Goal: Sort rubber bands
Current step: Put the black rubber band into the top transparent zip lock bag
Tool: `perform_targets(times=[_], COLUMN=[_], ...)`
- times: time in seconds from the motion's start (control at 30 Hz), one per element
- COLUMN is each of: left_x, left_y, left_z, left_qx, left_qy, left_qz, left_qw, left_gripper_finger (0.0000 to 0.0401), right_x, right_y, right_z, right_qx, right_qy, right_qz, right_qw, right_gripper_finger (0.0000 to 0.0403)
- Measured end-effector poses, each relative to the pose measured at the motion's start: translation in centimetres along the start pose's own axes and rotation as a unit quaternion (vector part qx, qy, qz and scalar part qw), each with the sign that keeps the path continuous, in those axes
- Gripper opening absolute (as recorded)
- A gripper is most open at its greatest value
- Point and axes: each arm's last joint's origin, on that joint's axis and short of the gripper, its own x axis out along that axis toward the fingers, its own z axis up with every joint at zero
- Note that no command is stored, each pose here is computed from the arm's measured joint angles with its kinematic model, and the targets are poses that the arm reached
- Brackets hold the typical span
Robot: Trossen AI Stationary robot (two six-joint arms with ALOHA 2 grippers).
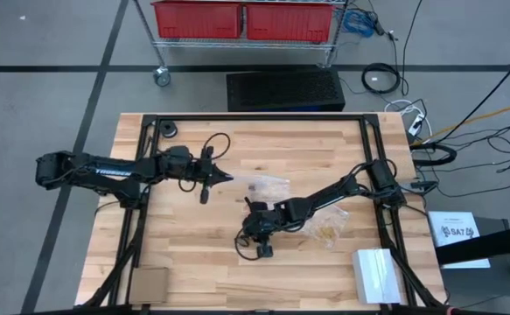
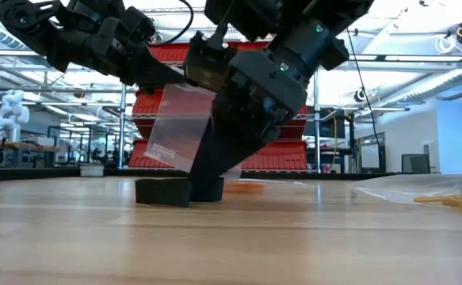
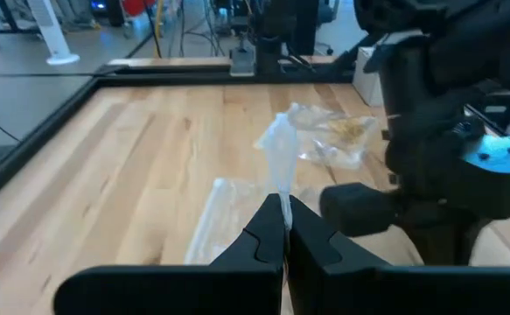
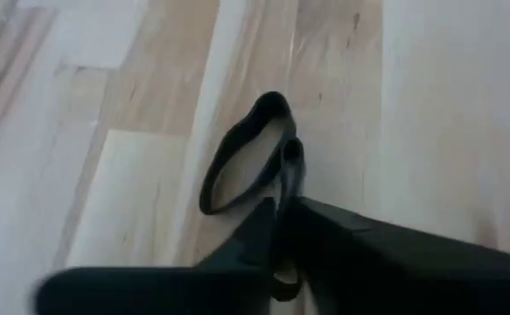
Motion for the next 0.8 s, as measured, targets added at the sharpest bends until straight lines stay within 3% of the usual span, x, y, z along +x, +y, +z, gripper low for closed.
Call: perform_targets(times=[0.23, 0.37, 0.5, 0.63, 0.8], left_x=[0.2, 0.2, 0.2, 0.2, 0.2], left_y=[-0.7, -0.8, -0.8, -0.8, -0.8], left_z=[0.0, 0.0, 0.0, -0.1, -0.1], left_qx=[0.004, 0.005, 0.004, 0.003, 0.004], left_qy=[0.001, 0.002, 0.006, 0.011, 0.012], left_qz=[-0.003, -0.002, -0.003, -0.002, -0.002], left_qw=[1.000, 1.000, 1.000, 1.000, 1.000], left_gripper_finger=[0.0002, 0.0002, 0.0002, 0.0002, 0.0002], right_x=[-2.3, -5.0, -8.2, -10.9, -12.5], right_y=[0.7, 1.1, 0.8, 0.4, -0.7], right_z=[3.3, 6.0, 8.7, 10.5, 10.9], right_qx=[-0.022, -0.057, -0.083, -0.085, -0.073], right_qy=[-0.001, -0.001, 0.010, 0.025, 0.055], right_qz=[-0.019, -0.094, -0.205, -0.264, -0.322], right_qw=[1.000, 0.994, 0.975, 0.960, 0.942], right_gripper_finger=[0.0005, 0.0003, 0.0003, 0.0001, 0.0001])
